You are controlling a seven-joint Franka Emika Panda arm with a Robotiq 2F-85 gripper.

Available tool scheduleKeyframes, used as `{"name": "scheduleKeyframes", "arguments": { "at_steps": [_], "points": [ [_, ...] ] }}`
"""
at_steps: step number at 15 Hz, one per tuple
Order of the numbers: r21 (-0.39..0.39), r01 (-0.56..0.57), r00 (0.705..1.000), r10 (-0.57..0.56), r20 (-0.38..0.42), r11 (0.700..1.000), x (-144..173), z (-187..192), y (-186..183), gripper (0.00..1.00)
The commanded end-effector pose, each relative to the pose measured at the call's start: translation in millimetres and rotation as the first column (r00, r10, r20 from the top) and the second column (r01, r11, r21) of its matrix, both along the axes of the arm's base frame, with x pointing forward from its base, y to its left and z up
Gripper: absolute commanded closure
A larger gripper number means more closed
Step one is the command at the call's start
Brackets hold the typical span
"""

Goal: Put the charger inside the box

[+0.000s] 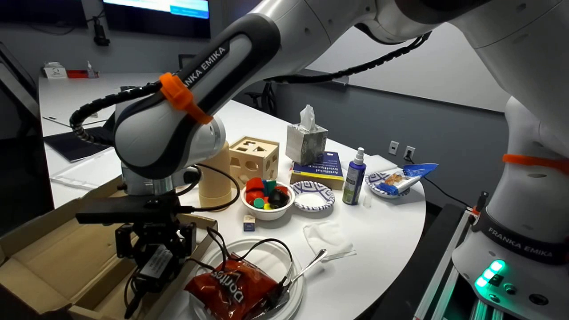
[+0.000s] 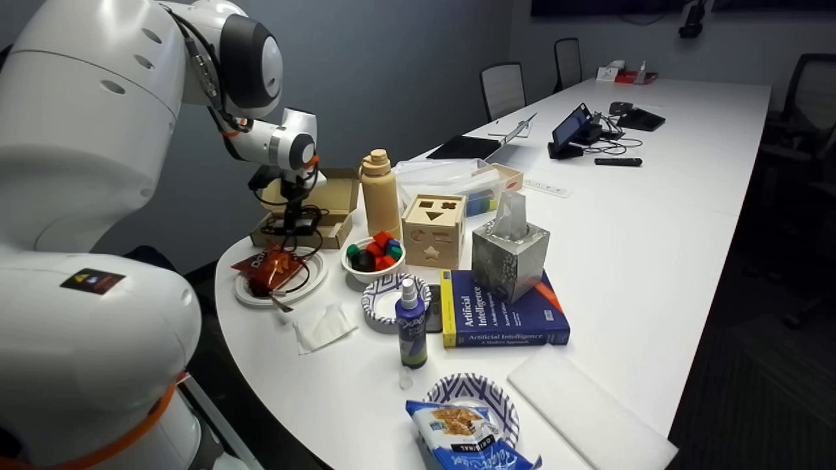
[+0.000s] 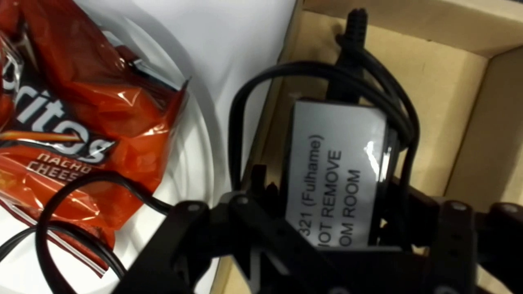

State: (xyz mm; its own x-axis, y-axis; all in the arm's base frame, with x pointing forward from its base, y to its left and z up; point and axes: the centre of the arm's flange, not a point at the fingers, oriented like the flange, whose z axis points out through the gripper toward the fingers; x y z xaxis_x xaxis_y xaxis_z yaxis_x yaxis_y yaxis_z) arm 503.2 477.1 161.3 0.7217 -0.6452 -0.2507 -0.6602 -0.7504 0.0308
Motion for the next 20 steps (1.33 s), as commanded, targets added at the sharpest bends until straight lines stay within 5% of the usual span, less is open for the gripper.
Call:
{"name": "scheduleKeyframes", "arguments": {
  "at_steps": [1, 4, 6, 7, 20],
  "points": [
    [0.017, 0.036, 0.999, -0.036, -0.019, 0.999, 7, 2, 11, 0.58],
    [0.028, 0.057, 0.998, -0.056, -0.014, 0.998, 9, 3, 10, 0.58],
    [0.042, 0.074, 0.997, -0.074, -0.006, 0.996, 11, 7, 8, 0.08],
    [0.048, 0.082, 0.997, -0.082, 0.003, 0.995, 12, 9, 6, 0.02],
    [0.122, 0.092, 0.991, -0.102, 0.08, 0.988, 12, 68, 5, 0.0]
  ]
}}
